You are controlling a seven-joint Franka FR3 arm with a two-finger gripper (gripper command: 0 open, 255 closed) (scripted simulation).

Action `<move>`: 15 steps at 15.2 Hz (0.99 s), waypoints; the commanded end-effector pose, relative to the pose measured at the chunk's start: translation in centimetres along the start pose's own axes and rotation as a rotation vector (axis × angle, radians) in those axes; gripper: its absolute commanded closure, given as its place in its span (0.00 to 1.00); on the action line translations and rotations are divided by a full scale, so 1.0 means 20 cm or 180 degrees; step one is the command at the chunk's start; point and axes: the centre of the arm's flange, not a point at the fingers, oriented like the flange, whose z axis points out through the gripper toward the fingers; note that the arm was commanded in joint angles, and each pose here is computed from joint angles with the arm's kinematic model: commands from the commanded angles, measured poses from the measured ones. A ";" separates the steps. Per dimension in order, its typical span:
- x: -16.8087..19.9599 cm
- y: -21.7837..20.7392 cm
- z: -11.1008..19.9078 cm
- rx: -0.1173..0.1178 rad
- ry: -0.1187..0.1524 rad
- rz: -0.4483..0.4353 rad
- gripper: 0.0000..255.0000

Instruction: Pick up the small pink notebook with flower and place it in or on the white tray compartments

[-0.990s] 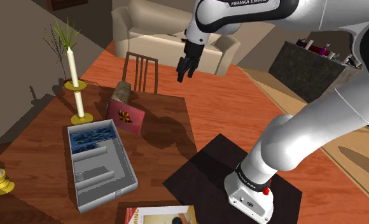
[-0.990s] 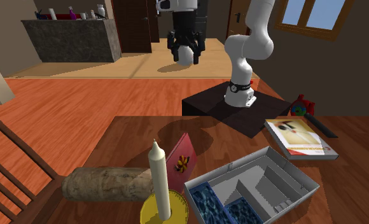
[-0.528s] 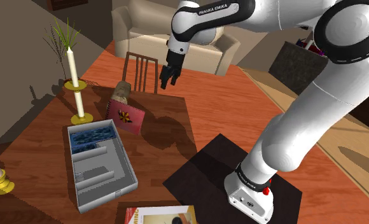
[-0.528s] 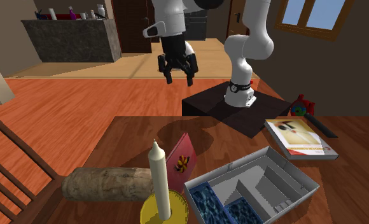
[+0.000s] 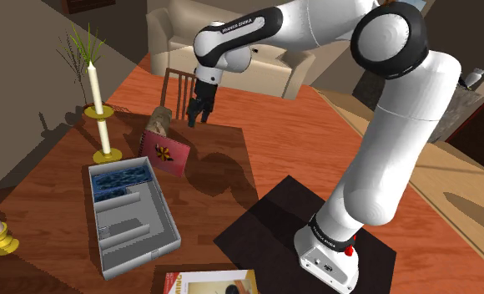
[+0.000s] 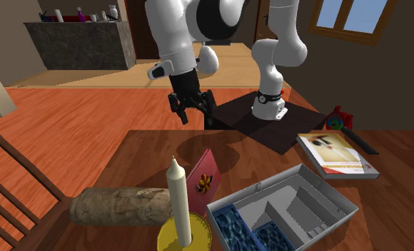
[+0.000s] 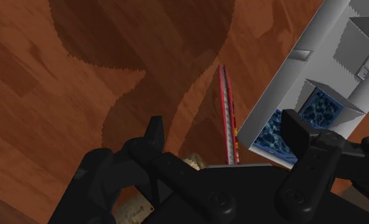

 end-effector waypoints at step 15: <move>0.47 -0.05 0.60 0.0380 -0.0126 -0.0276 0.00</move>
